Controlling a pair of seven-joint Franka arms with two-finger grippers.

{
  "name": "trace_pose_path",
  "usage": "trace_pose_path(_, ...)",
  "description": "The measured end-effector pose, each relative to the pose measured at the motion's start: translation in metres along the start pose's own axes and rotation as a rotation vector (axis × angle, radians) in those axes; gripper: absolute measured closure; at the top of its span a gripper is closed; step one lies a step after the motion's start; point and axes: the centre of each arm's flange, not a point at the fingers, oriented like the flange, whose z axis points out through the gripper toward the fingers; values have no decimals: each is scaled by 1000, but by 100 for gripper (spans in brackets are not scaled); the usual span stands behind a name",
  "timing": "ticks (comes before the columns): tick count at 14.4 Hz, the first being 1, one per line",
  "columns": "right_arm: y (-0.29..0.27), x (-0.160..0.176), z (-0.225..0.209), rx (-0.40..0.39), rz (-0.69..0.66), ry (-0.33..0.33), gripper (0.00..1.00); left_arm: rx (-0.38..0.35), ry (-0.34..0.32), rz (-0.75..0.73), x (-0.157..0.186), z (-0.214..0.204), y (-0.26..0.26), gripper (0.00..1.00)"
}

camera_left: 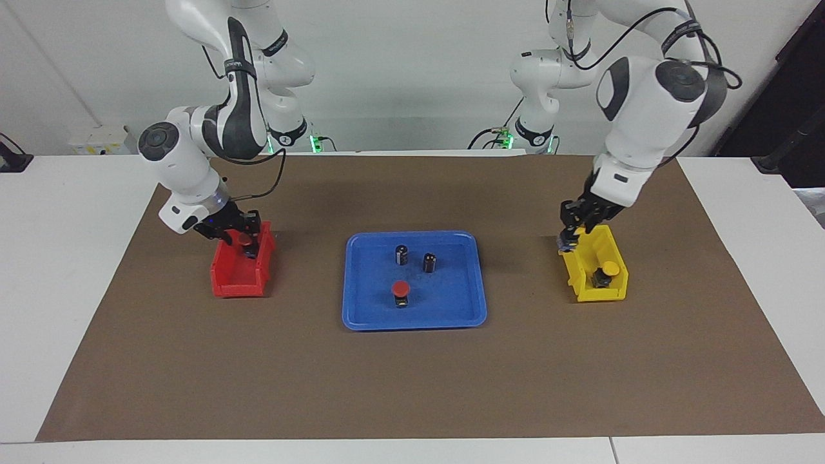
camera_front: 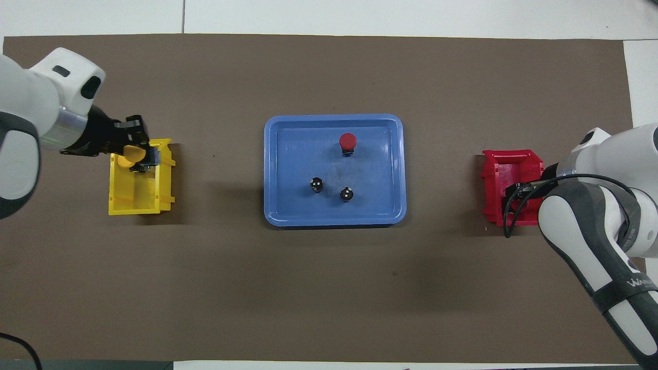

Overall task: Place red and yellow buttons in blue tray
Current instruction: 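Carry the yellow button into the blue tray with the left gripper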

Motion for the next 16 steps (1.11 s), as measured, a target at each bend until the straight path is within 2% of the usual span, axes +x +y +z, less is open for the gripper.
trace_pose_path(3,0,-2,1,0,-37,-1,38,-36,-15,10,-5,50,97,58)
trace_pose_path(7,1,-6,10,-7,-47,28,38,-49,-21,20,-7,118,177,58)
trace_pose_path(10,1,-8,11,-7,-47,30,39,-40,-26,17,4,144,189,58)
trace_pose_path(14,1,-11,16,-5,-57,20,41,-37,-29,19,5,150,191,58)
trace_pose_path(16,1,-12,17,-5,-57,18,44,-35,-31,24,2,152,194,58)
